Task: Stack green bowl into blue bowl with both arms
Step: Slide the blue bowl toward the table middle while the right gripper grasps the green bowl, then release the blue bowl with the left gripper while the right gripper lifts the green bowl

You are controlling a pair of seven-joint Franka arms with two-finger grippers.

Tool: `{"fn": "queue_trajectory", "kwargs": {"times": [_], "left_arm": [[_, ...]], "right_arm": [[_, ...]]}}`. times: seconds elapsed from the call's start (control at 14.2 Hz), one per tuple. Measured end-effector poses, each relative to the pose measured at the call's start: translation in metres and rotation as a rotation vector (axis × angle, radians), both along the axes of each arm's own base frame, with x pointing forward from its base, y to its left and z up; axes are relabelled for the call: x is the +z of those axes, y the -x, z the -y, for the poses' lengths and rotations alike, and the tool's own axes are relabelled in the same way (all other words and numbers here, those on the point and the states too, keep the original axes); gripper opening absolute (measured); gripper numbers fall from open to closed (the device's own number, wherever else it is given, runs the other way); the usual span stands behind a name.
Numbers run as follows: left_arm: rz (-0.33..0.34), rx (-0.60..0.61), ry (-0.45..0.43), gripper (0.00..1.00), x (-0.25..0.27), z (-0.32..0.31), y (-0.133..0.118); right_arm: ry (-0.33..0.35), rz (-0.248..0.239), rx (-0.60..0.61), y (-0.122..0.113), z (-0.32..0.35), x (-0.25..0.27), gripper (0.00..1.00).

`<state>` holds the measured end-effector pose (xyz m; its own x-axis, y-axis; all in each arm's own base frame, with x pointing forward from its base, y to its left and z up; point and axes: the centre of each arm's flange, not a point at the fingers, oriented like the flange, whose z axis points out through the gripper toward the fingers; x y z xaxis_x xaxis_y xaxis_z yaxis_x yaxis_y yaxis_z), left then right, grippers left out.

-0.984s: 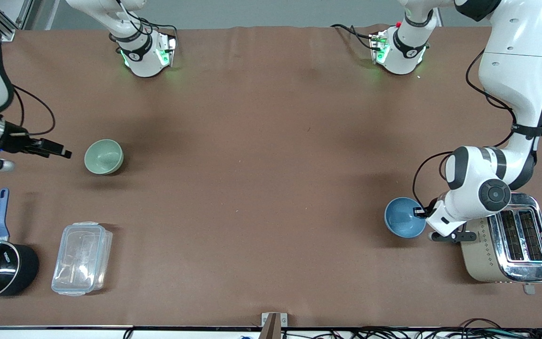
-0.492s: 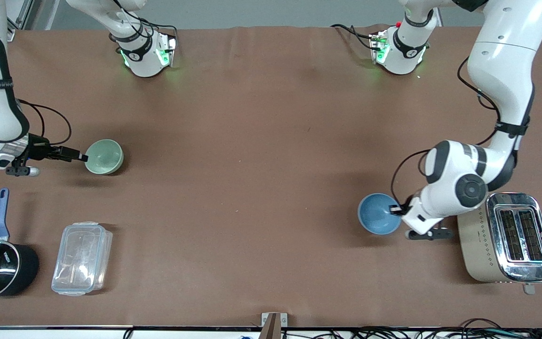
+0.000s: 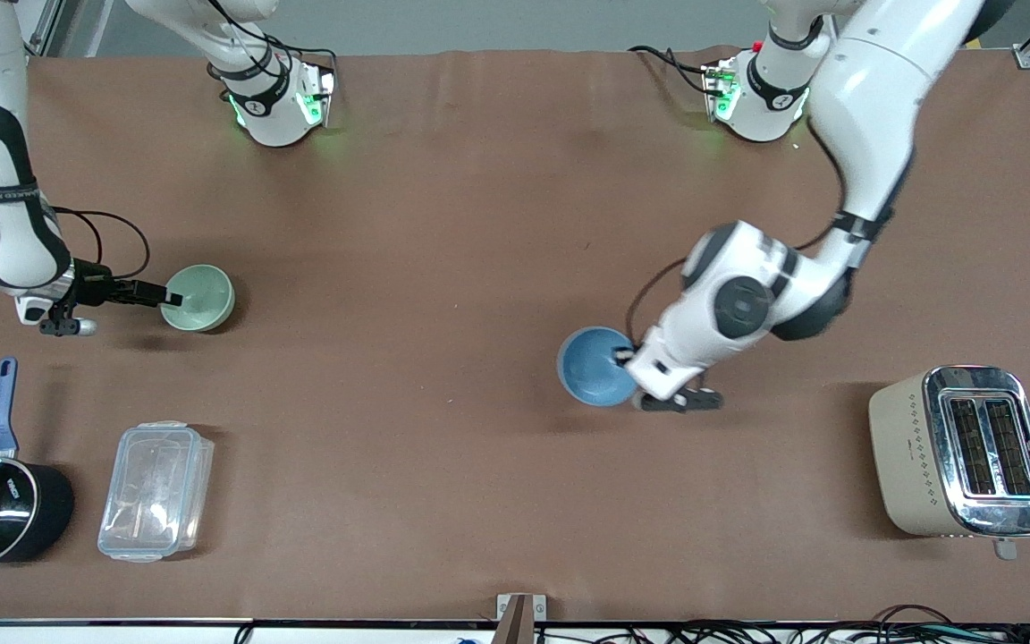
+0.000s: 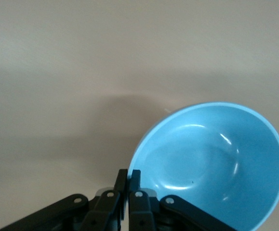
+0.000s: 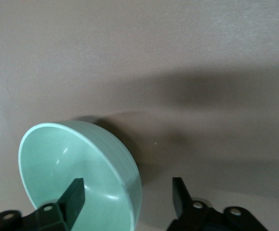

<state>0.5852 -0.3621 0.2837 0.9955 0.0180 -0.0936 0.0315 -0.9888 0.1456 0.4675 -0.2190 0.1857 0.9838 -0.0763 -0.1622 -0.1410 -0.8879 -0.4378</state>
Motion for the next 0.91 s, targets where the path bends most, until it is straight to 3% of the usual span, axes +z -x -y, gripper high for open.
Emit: {"fn": "queue_trajectory", "kwargs": {"times": [0.21,0.49,0.84,0.91], "left_arm": [[-0.018,-0.019,-0.004,0.05,-0.01,0.074,0.047],[-0.007,0.008,0.002,0.05,-0.035,0.125,0.084],[-0.016,0.041,0.015,0.04,-0.066,0.141,0.097],[-0.019,0.044,0.011,0.08,-0.071,0.139,0.096]], "right_arm": [[-0.009,0.007,0.026,0.002,0.0,-0.006,0.42],[-0.012,0.023,0.026,-0.005,-0.001,0.002,0.04],[-0.061,0.026,-0.056,-0.023,-0.02,0.057,0.04],[-0.073,0.02,-0.081,-0.027,-0.03,0.074,0.04]]}}
